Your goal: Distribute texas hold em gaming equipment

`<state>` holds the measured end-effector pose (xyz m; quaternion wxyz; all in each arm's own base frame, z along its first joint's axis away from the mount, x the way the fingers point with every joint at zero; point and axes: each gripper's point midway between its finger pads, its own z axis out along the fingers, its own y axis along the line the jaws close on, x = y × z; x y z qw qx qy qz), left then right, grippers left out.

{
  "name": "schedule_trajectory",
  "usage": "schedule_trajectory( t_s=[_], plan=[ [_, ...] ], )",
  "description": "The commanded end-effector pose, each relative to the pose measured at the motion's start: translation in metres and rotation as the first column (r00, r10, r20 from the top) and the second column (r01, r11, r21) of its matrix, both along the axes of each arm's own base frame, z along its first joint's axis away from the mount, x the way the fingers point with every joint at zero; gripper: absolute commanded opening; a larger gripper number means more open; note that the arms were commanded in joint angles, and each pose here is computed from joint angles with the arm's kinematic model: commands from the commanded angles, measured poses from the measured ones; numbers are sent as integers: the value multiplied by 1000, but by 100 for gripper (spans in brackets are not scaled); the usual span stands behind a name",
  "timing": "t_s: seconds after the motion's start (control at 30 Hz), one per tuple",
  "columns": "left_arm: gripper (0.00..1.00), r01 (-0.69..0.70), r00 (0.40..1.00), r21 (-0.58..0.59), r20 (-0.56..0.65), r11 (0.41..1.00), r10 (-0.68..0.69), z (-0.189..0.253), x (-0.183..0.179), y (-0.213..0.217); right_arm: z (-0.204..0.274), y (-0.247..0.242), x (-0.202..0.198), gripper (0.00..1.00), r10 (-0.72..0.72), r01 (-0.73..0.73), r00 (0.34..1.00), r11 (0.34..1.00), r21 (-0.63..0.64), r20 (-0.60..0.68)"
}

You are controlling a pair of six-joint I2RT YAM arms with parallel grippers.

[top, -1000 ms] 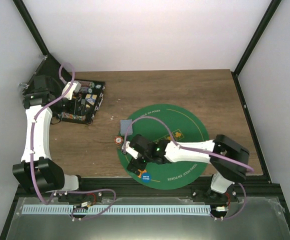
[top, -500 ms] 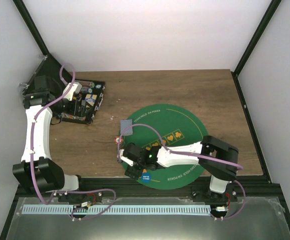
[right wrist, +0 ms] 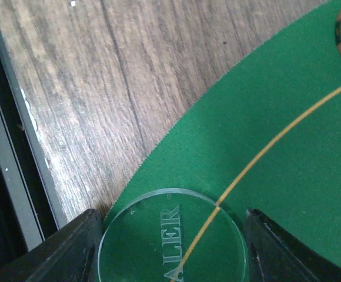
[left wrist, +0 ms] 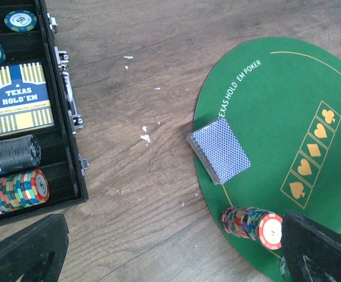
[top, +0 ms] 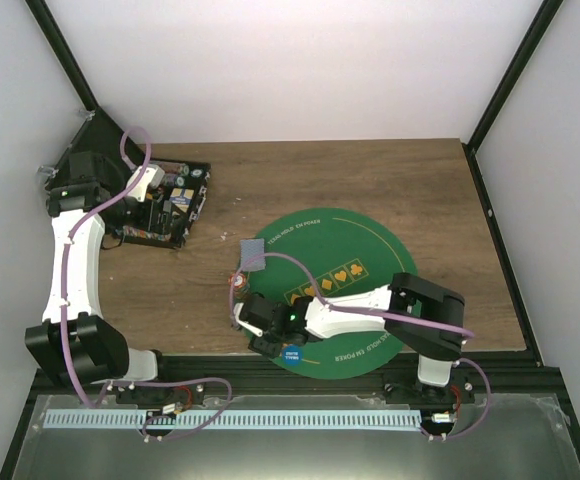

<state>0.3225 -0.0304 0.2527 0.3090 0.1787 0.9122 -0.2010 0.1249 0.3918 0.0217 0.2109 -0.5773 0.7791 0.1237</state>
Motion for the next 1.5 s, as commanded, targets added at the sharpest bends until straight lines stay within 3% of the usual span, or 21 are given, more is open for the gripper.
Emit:
schedule_trajectory(
  t_s=[0.0,0.27,0.5,0.8,0.9,1.2,1.47],
  plan=[
    [100,21,1000,-1,0,1000,-21,-1,-2,-2,-12,-14,4,56,-20,24,999,995,-93,39],
    [100,22,1000,-7,3,1000,-22,0,-1,-2,29,1,12,40,-56,54,995,998,32,77],
    [100,29,1000,-11,-1,1000,-29,-1,-2,-3,78,12,20,37,-93,67,987,979,195,127],
    [99,41,999,-4,2,999,-41,1,-5,-4,108,-12,18,35,-94,53,983,967,248,156],
    [100,44,999,-6,1,999,-44,1,-5,-4,125,-31,29,35,-156,110,977,954,280,146],
    [99,42,999,-55,-15,998,-43,0,-1,-9,183,-104,110,34,-486,420,873,793,442,43],
    [99,48,998,-82,-40,995,-51,-6,-2,-12,184,-166,189,34,-698,621,716,648,440,16]
  ],
)
